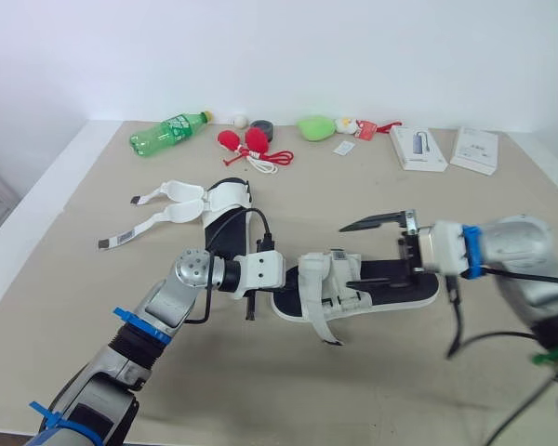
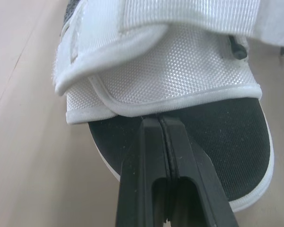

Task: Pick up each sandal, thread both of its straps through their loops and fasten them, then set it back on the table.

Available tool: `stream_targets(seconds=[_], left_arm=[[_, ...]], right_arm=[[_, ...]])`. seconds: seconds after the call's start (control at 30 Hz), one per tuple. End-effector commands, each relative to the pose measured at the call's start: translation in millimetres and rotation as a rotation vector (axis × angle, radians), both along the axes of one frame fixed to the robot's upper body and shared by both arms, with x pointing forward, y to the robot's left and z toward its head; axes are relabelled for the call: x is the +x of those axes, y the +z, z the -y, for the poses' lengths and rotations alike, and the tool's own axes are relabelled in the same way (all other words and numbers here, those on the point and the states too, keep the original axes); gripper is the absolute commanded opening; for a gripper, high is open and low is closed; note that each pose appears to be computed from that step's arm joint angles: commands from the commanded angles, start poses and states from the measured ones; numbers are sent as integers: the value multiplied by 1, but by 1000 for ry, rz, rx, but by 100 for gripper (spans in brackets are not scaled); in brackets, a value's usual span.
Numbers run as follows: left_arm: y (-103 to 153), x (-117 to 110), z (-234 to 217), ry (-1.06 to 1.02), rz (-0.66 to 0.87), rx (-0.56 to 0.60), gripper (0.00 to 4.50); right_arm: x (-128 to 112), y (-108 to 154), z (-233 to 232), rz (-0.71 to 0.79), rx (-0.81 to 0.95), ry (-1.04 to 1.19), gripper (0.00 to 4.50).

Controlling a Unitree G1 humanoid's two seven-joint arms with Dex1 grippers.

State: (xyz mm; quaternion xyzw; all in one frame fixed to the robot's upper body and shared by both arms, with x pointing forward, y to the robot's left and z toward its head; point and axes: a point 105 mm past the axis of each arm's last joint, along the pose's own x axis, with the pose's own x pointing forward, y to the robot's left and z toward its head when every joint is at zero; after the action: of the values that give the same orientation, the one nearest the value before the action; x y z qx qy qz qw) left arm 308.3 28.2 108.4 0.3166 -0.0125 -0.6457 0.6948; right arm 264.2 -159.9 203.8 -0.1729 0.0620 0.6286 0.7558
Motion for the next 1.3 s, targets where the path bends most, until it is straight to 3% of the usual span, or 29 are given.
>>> stream_targets(seconds=[0.03,0.07,0.13,0.23,0.77,0.87,1.1,1.3], left_arm=[[-12,-5,-1,-14,-40,37,0],[-11,-4,-1,-14,-40,37,0],[-11,-4,-1,-14,-40,39,0],[-11,-5,-2,-14,-42,40,0],[-11,-8,-1,-9,-47,34,0],[-12,-9,0,-8,-48,33,0],[-12,-10,1,-5,-50,28,0],[-12,-8,2,-6,-45,28,0]], right_arm=[[-38,-4,-17,-331,43,2,446],[-50,-17,-18,-435,6,-4,446],[-67,-33,-22,-473,-47,21,446],[-70,-54,-26,-497,-88,-40,446],[-43,-84,-39,-474,-115,-156,446],[-44,-90,-36,-495,-136,-164,365],[-46,-94,-35,-561,-119,-185,9],[-39,-94,-32,-589,-116,-223,3]])
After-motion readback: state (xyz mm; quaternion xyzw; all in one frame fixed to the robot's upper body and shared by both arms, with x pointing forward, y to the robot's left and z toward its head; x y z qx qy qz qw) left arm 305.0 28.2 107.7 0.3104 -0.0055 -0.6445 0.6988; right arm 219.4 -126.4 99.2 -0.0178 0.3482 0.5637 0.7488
